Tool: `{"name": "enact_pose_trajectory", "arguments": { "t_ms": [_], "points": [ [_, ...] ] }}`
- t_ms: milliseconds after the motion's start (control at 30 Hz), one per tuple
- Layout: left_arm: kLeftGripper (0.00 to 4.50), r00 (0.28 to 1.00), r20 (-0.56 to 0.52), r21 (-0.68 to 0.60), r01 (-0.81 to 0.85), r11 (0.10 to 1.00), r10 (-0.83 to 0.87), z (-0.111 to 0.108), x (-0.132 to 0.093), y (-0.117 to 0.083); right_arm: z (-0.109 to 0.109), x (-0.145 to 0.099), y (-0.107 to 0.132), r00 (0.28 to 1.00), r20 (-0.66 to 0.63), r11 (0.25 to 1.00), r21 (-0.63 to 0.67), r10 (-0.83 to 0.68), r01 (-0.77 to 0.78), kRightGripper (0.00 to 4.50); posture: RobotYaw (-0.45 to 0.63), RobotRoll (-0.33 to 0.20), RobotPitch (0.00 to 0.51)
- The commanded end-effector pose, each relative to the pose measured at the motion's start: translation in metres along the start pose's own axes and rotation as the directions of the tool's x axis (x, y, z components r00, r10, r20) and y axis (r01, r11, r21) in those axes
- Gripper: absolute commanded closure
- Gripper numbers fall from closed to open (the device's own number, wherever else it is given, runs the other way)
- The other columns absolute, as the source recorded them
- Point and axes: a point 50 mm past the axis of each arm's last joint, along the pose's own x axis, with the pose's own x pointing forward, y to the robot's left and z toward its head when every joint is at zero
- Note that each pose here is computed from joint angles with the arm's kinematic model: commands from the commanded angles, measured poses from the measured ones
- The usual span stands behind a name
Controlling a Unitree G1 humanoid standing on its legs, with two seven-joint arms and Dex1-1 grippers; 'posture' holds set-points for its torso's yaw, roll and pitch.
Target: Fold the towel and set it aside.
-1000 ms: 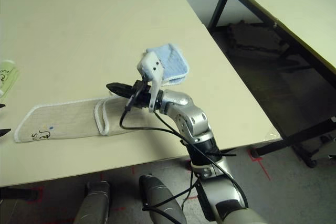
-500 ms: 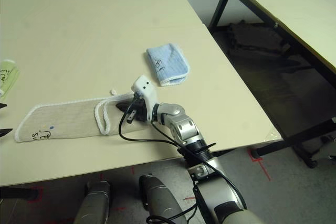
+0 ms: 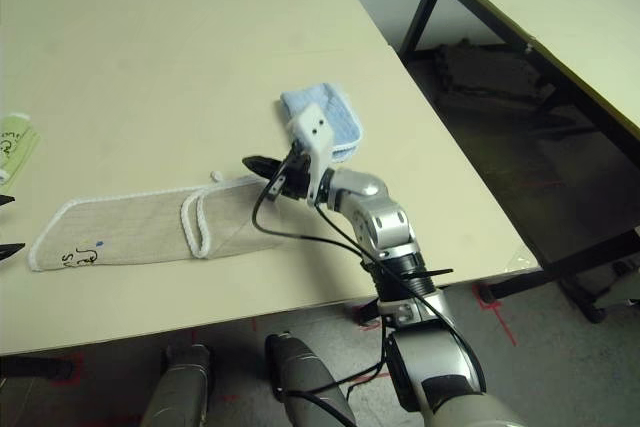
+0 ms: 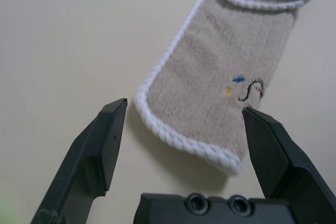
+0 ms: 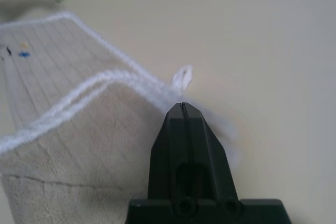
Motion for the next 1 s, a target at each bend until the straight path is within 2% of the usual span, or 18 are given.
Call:
{"name": "enact_pose_trajectory", "arguments": {
  "t_ms": [33, 133, 233, 333, 467, 500, 633, 800, 900, 1000],
  "points": [
    [0.00, 1.000, -0.012, -0.006, 0.022, 1.000, -0.022, 0.000, 0.002, -0.001, -0.002, 0.004, -0.001, 1.000, -0.004, 1.000, -0.023, 0.004, -0.004, 4.49, -0.05, 0.000, 0.199],
    [0.00, 0.999, -0.033, -0.045, -0.010, 0.999, 0.009, 0.001, -0.001, 0.004, 0.004, -0.002, -0.006, 1.000, 0.015, 1.000, -0.029, -0.010, 0.010, 3.92, -0.03, 0.000, 0.199],
    [0.00, 0.996, -0.067, -0.116, -0.074, 0.990, 0.067, 0.005, -0.004, 0.012, 0.016, -0.020, -0.013, 0.999, 0.052, 0.999, -0.043, -0.013, 0.016, 2.80, -0.03, 0.000, 0.200],
    [0.00, 0.985, -0.151, -0.204, -0.117, 0.972, 0.086, 0.006, -0.011, 0.016, 0.028, -0.050, -0.018, 0.995, 0.059, 0.988, -0.133, 0.083, -0.075, 1.72, -0.04, 0.000, 0.199],
    [0.00, 0.974, -0.209, -0.230, -0.137, 0.964, 0.088, -0.001, -0.015, 0.014, 0.030, -0.074, -0.017, 0.978, 0.085, 0.967, -0.183, 0.193, -0.175, 0.24, -0.05, 0.000, 0.196],
    [0.00, 0.973, -0.213, -0.228, -0.136, 0.964, 0.087, -0.003, -0.014, 0.012, 0.029, -0.078, -0.017, 0.974, 0.098, 0.966, -0.183, 0.204, -0.183, 0.01, -0.05, 0.000, 0.194],
    [0.00, 0.976, -0.201, -0.221, -0.131, 0.966, 0.086, -0.005, -0.013, 0.009, 0.022, -0.094, -0.012, 0.958, 0.135, 0.953, -0.206, 0.252, -0.222, 0.01, -0.05, 0.000, 0.191],
    [0.00, 0.971, -0.226, -0.252, -0.139, 0.958, 0.081, -0.007, -0.009, 0.004, 0.008, -0.112, -0.004, 0.944, 0.052, 0.918, -0.256, 0.325, -0.302, 0.01, -0.04, 0.000, 0.185],
    [0.00, 0.952, -0.272, -0.411, -0.248, 0.877, 0.142, -0.010, -0.003, 0.006, 0.006, -0.116, -0.001, 0.932, 0.029, 0.898, -0.279, 0.362, -0.340, 0.01, -0.04, 0.000, 0.184],
    [0.00, 0.935, -0.339, -0.644, -0.314, 0.698, 0.108, -0.010, 0.007, -0.002, 0.006, -0.118, 0.000, 0.920, 0.008, 0.875, -0.311, 0.392, -0.371, 0.01, -0.05, 0.000, 0.182]
  ]
}}
